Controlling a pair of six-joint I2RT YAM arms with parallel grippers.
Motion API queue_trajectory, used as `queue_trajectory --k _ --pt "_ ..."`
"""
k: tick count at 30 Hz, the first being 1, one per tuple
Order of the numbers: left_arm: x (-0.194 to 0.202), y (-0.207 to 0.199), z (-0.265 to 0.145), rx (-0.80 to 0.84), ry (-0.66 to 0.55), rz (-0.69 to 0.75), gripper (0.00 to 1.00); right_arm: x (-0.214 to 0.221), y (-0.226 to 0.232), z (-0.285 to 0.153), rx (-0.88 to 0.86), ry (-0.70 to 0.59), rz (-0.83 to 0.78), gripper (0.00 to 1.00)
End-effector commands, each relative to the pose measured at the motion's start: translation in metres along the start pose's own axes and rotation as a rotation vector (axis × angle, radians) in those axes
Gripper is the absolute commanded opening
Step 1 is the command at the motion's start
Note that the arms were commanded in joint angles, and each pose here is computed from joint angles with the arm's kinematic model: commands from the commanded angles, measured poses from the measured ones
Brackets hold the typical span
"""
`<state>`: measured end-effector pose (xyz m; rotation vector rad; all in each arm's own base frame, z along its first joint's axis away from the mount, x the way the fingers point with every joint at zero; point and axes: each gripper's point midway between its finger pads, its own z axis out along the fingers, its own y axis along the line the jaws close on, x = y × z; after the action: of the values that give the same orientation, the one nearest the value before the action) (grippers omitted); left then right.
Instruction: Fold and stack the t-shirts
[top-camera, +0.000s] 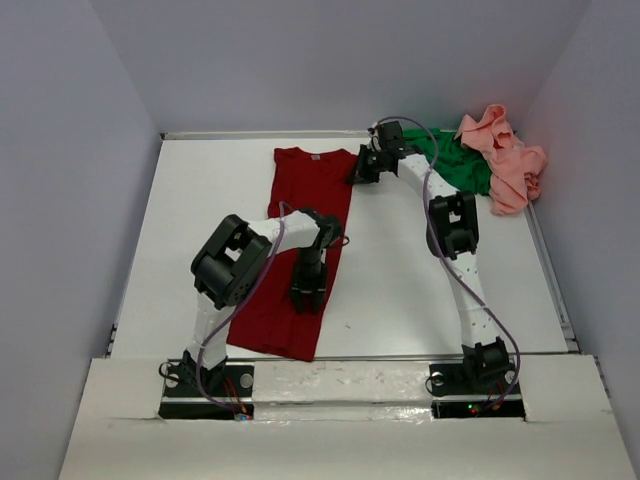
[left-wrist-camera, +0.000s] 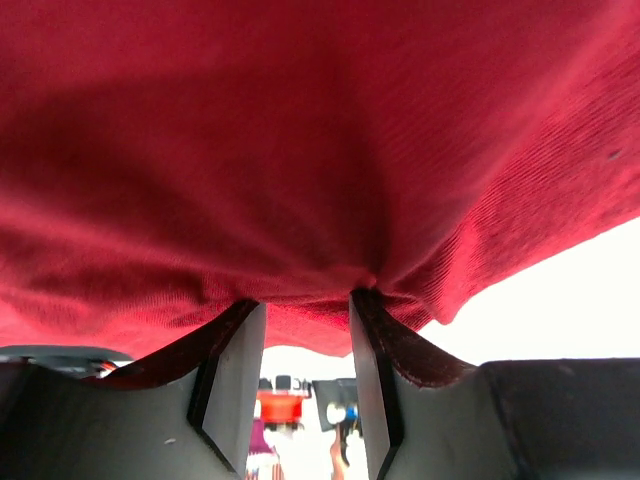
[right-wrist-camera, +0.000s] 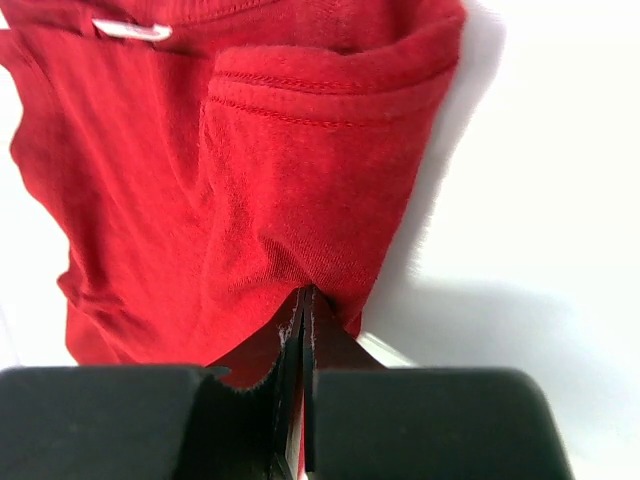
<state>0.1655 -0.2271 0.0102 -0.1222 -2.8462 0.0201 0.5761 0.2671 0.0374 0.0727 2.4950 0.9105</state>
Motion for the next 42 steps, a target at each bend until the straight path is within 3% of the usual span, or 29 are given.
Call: queue_trajectory --k 1,10,15,23,26,34,37,42 --pt "-0.022 -0.029 0.039 0.042 -0.028 0.025 0.5 0.005 0.015 0.017 -0.059 0.008 0.007 0.04" --pt "-0.054 -0.061 0.03 0.053 -0.057 0.07 0.5 0.001 0.026 0.022 -0.117 0.006 0.032 0.04" --pt "-0.072 -0.065 0.002 0.056 -0.154 0.049 0.5 -0.012 0.033 0.013 -0.108 -0.037 0.001 0.04" --pt "-0.119 -0.004 -0.09 0.182 -0.365 -0.136 0.5 -0.058 0.04 -0.042 -0.108 -0.147 -0.073 0.03" --pt "-0.118 0.01 -0.113 0.182 -0.381 -0.14 0.5 -0.068 0.034 -0.055 -0.109 -0.171 -0.084 0.03" --pt "-0.089 0.006 -0.146 0.272 -0.381 -0.116 0.5 -0.095 0.037 -0.085 -0.13 -0.237 -0.105 0.05" --pt "-0.098 0.023 -0.162 0.255 -0.471 -0.159 0.5 -0.086 0.045 -0.088 -0.175 -0.198 -0.071 0.05" --pt "-0.125 0.052 -0.147 0.283 -0.499 -0.21 0.5 -0.057 0.053 -0.103 -0.204 -0.118 -0.015 0.04"
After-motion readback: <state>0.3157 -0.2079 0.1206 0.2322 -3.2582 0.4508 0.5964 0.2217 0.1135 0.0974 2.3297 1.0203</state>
